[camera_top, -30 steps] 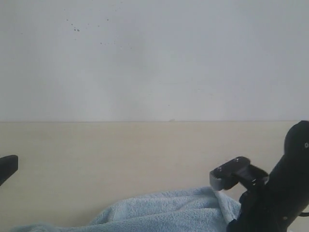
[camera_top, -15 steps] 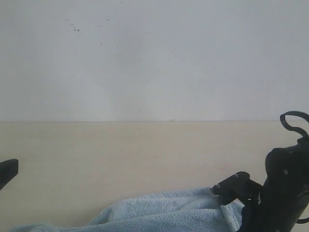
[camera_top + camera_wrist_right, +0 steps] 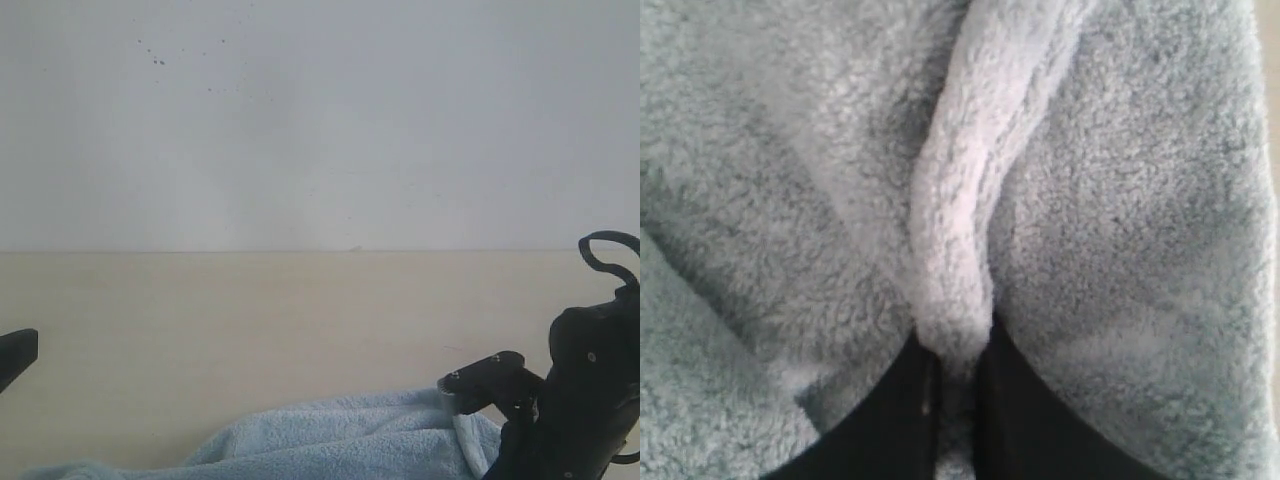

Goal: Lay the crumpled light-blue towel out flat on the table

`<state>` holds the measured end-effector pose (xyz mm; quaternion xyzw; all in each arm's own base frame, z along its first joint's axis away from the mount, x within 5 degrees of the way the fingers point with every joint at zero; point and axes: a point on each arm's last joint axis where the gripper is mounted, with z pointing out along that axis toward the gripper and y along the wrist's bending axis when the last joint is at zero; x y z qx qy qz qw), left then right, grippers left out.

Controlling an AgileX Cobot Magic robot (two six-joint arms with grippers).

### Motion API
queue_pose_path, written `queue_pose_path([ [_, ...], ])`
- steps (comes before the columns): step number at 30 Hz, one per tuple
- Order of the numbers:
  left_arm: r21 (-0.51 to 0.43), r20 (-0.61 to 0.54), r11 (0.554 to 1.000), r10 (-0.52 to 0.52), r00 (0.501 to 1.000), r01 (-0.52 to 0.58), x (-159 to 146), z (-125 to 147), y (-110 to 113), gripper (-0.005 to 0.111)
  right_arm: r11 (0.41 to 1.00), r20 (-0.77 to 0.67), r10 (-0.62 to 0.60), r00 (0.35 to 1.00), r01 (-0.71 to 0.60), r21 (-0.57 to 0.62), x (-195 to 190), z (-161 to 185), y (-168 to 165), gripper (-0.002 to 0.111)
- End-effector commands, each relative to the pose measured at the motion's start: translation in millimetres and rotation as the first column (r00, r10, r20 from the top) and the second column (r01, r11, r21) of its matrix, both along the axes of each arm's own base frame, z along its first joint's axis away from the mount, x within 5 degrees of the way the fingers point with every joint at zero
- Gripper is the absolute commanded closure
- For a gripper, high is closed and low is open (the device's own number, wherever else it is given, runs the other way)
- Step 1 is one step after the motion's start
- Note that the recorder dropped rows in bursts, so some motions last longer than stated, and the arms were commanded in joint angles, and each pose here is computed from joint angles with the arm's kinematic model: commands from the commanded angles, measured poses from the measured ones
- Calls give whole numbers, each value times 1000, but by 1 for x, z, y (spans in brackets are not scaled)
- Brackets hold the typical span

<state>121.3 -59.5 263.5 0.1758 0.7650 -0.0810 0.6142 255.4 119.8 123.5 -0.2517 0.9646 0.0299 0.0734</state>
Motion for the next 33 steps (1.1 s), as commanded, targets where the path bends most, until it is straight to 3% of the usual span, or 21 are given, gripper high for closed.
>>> queue_pose_path([
  [1, -9, -6, 1000, 2, 1000, -2, 0, -1, 0, 35, 1000, 5, -25, 1000, 25, 7, 1, -2, 0, 108],
  [4, -9, -6, 1000, 2, 1000, -2, 0, -1, 0, 35, 1000, -23, -24, 999, 23, -5, -2, -2, -1, 105],
  [10, -9, -6, 1000, 2, 1000, -2, 0, -1, 0, 35, 1000, -63, -9, 998, 7, -31, -6, -2, -3, 71],
  [12, -9, -6, 1000, 2, 1000, -2, 0, -1, 0, 35, 1000, -60, -14, 998, 12, -29, -5, -2, -3, 68],
  [26, -9, -6, 1000, 2, 1000, -2, 0, -1, 0, 35, 998, -68, -28, 997, 25, -49, 2, 6, -1, 68],
  [28, -9, -6, 1000, 2, 1000, -2, 0, -1, 0, 35, 997, -65, -49, 997, 45, -56, 2, 6, -2, 75],
  [30, -9, -6, 1000, 2, 1000, -2, 0, -1, 0, 35, 997, -60, -54, 997, 50, -65, 2, 6, -3, 96],
  [32, -9, -6, 1000, 2, 1000, -2, 0, -1, 0, 35, 996, -59, -54, 997, 50, -67, 2, 6, -3, 107],
  [33, -9, -6, 1000, 2, 1000, -2, 0, -1, 0, 35, 996, -59, -56, 997, 52, -67, 2, 6, -3, 108],
])
